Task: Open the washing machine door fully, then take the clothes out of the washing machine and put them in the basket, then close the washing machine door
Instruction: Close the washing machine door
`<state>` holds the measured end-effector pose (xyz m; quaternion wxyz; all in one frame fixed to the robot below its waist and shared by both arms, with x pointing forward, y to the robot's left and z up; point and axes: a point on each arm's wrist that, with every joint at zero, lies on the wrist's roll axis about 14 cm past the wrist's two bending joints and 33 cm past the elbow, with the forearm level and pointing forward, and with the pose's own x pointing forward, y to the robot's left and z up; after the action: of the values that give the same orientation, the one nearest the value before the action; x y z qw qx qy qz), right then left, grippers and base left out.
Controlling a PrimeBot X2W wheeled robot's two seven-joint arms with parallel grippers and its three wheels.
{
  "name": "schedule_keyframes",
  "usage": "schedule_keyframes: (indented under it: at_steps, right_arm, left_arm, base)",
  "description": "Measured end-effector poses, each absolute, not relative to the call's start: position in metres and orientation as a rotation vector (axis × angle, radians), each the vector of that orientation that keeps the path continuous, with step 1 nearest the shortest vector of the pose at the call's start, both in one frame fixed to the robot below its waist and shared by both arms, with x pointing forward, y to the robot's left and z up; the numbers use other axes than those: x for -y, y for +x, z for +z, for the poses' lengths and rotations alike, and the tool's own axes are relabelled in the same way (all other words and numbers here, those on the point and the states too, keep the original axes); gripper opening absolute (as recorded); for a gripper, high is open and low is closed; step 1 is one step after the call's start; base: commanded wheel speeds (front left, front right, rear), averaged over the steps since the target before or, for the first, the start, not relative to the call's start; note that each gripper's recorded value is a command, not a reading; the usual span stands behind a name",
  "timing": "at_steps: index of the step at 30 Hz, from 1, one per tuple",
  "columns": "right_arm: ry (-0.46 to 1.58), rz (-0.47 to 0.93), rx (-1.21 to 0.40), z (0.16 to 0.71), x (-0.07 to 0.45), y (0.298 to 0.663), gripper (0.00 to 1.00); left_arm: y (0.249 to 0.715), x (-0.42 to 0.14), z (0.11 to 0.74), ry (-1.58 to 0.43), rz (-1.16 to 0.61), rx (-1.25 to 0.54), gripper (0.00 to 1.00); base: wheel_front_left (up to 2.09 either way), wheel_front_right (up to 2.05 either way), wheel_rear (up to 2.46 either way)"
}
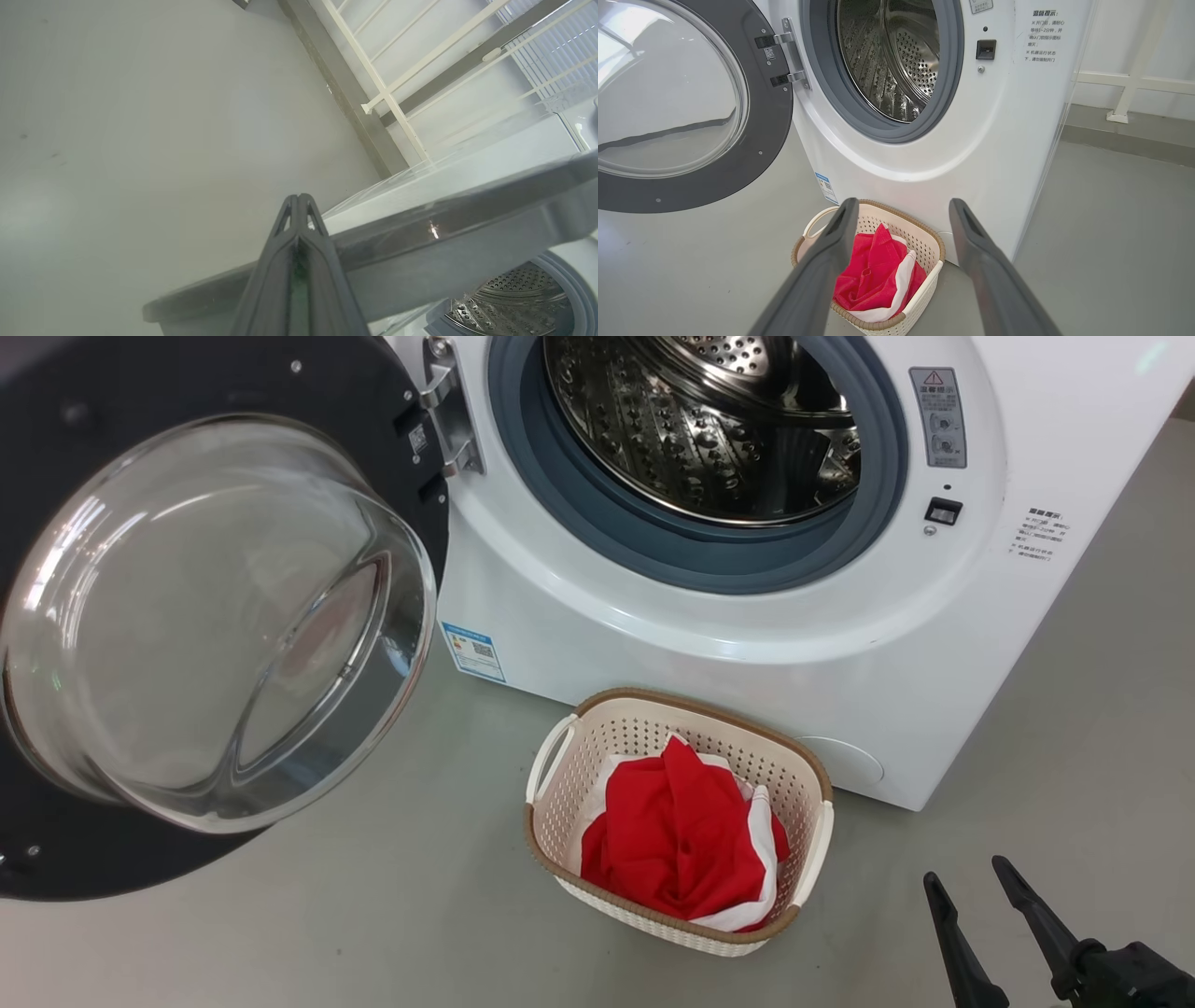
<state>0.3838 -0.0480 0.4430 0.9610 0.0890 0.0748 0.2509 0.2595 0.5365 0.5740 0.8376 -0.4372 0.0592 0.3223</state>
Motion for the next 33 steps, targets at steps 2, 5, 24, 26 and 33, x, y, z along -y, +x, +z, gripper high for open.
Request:
schedule_keyframes:
  at_steps: [2,5,24,26,33]
  right_arm:
    - [0.181,0.505,-0.153,0.442,0.049,0.384,1.00]
    - [0.181,0.501,-0.154,0.442,0.050,0.384,1.00]
    - [0.184,0.509,-0.132,0.451,0.046,0.382,1.00]
    - [0.186,0.509,-0.133,0.450,0.046,0.380,1.00]
    - [0.186,0.509,-0.132,0.451,0.045,0.379,1.00]
  left_arm:
    - [0.261,-0.535,0.575,-0.927,0.667,-0.142,0.00]
    - [0.264,-0.532,0.577,-0.933,0.643,-0.152,0.00]
    - [0.250,-0.497,0.585,-0.840,0.450,-0.233,0.00]
    - [0.250,-0.491,0.587,-0.833,0.424,-0.242,0.00]
    - [0.270,-0.446,0.576,-0.817,0.275,-0.323,0.00]
  base:
    - [0.00,0.00,0.00]
    - [0.00,0.00,0.00]
    - [0.00,0.00,0.00]
    - [0.00,0.00,0.00]
    - [0.00,0.00,0.00]
